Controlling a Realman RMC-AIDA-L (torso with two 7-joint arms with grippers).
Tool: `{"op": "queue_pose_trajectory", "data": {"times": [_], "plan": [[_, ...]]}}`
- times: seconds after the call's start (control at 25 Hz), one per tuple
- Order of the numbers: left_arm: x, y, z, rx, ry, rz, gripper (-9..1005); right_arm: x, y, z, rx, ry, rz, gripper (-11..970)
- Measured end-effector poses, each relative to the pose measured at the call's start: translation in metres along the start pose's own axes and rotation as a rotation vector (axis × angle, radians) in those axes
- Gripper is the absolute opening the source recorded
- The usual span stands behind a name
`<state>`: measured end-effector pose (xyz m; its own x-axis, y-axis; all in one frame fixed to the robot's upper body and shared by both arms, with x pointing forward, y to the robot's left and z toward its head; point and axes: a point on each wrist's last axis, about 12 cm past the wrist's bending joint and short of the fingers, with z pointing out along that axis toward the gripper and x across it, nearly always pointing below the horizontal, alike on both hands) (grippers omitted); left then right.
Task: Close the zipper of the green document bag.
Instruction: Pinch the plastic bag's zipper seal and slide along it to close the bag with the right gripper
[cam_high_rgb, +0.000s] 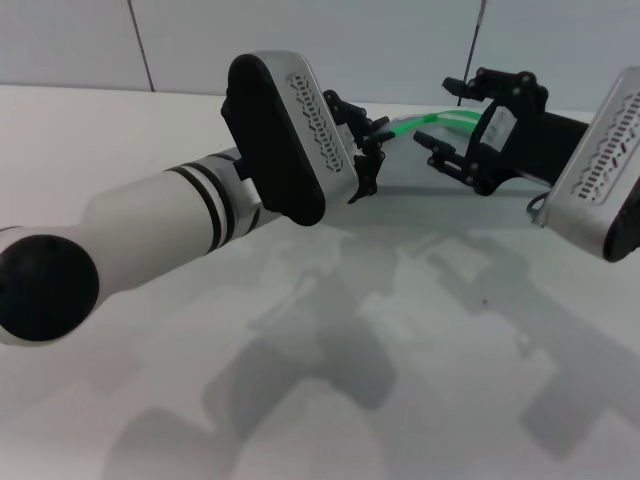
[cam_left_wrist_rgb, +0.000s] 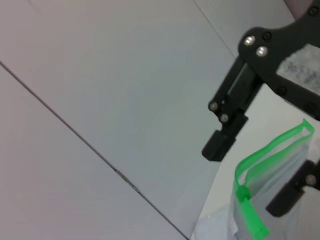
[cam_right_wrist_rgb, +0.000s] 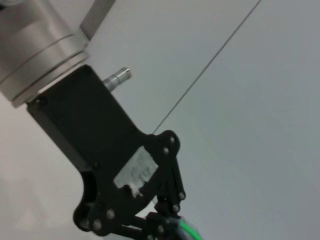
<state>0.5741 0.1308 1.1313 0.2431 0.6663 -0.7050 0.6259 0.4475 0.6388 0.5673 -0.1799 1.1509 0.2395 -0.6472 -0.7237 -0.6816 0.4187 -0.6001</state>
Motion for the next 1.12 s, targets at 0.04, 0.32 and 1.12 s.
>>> {"op": "queue_pose_trajectory", "data": {"times": [0.04,0.32,1.12], "plan": [[0.0,0.0,0.0,0.0,-0.001,-0.006,52,0.0,0.001,0.001,0.002,0.0,-0.005,573],[0.0,0.006,-0.003,0.001,-0.01,-0.039,53,-0.004,0.008,0.006,0.025,0.012,-0.054,573],[-0.002,0.006,-0.002,0.005,-0.014,-0.034,53,-0.009,0.006,0.015,0.034,0.006,-0.074,448]]}}
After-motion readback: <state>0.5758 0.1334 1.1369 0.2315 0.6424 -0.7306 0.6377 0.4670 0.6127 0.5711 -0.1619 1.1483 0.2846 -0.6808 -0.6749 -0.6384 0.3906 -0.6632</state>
